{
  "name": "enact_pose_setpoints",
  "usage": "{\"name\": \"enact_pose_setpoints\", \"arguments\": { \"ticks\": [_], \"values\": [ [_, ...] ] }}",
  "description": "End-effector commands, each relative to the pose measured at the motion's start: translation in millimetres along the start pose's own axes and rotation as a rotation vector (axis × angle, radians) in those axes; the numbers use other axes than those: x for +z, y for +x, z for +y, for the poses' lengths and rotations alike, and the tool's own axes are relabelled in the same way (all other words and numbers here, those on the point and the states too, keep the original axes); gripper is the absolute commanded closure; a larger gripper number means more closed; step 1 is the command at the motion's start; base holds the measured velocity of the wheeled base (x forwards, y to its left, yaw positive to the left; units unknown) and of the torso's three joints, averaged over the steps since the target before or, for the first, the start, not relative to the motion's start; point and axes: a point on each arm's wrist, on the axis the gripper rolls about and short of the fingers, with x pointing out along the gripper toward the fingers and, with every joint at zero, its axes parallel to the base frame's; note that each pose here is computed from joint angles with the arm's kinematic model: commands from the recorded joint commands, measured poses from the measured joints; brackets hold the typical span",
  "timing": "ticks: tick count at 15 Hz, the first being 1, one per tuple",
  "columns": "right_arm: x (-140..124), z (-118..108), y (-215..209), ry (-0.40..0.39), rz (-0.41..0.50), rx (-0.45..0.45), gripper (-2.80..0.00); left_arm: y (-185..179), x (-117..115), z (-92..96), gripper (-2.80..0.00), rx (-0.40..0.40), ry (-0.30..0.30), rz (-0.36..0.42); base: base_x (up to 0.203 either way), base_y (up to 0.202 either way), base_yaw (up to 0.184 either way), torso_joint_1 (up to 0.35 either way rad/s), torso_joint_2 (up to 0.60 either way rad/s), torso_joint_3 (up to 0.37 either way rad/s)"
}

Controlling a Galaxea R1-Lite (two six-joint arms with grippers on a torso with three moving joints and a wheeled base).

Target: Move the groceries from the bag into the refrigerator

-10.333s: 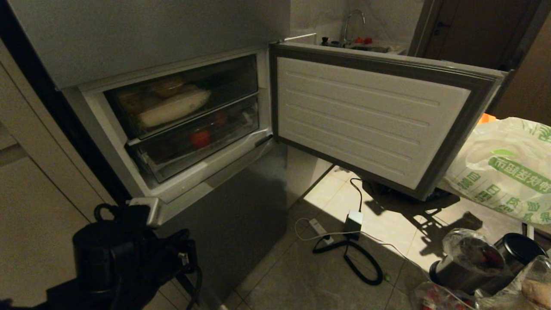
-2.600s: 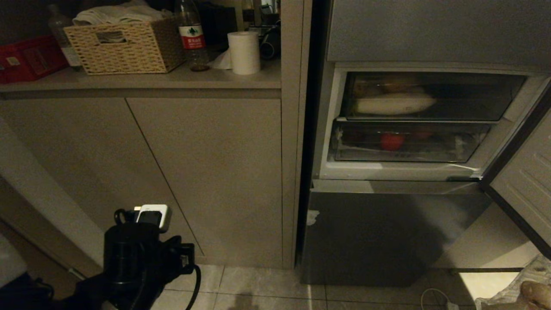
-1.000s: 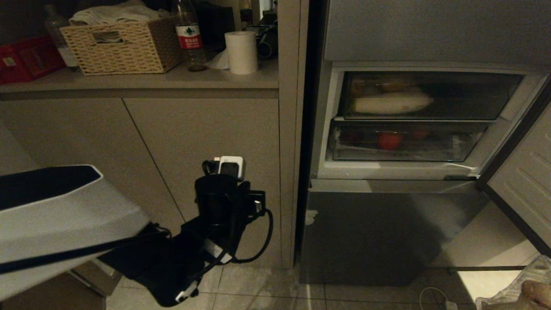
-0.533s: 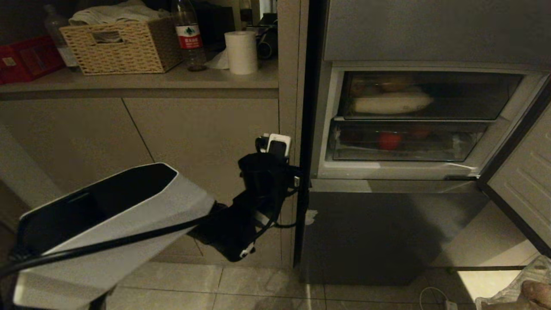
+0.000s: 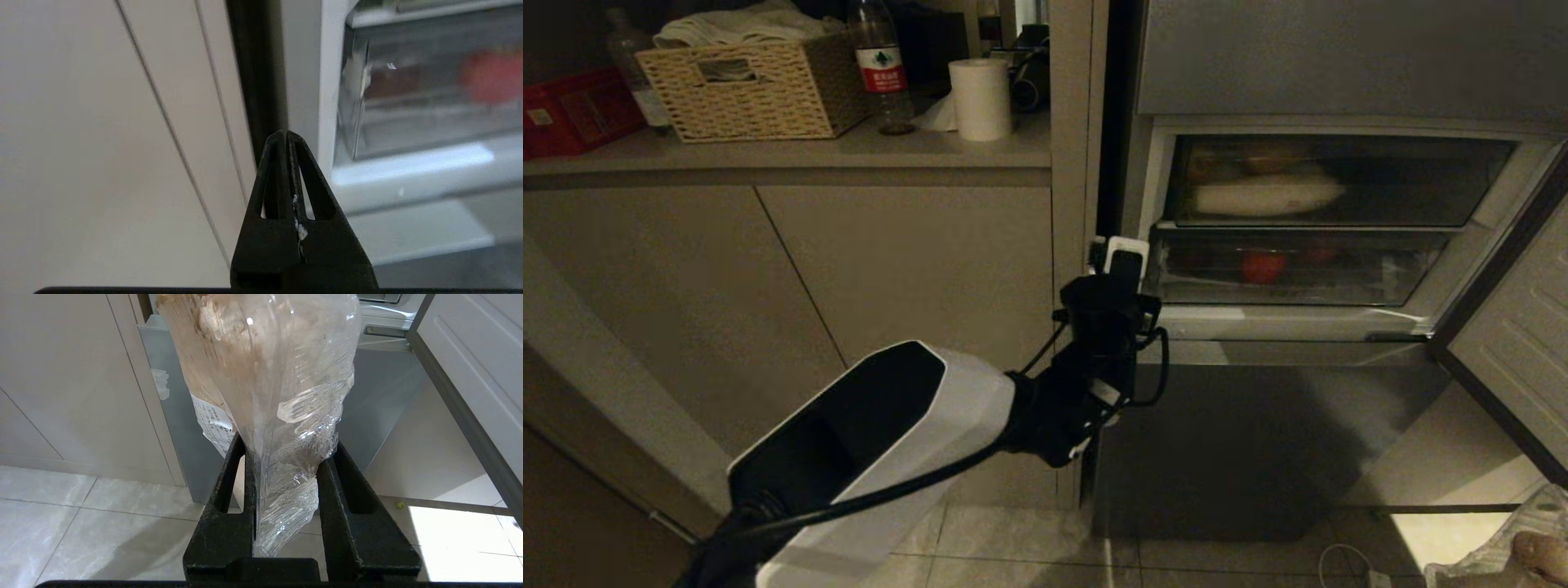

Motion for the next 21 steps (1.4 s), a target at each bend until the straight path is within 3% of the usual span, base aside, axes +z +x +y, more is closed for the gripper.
{"name": "enact_pose_setpoints", "arguments": {
  "ticks": [1,5,9,16,21],
  "values": [
    [0,0,0,-0.001,0.001,0.001,0.00,-4,-20,-25.7,0.00,0.009,0.012,0.029,0.000,0.000,0.000,0.000,0.00,0.000],
    [0,0,0,0.000,0.001,0.001,0.00,-6,-27,-30.0,0.00,0.014,0.019,0.045,0.000,0.000,0.000,0.000,0.00,0.000],
    [0,0,0,0.003,0.003,0.001,0.00,-6,-21,-28.2,0.00,0.019,0.016,0.039,0.000,0.000,0.000,0.000,0.00,0.000],
    [0,0,0,0.003,0.003,0.001,0.00,0,12,-10.9,0.00,0.047,0.062,-0.019,0.000,0.000,0.000,0.000,0.00,0.000],
    [0,0,0,0.002,0.003,0.001,0.00,-1,37,-4.1,0.00,-0.004,0.074,-0.079,0.000,0.000,0.000,0.000,0.00,0.000]
  ]
}}
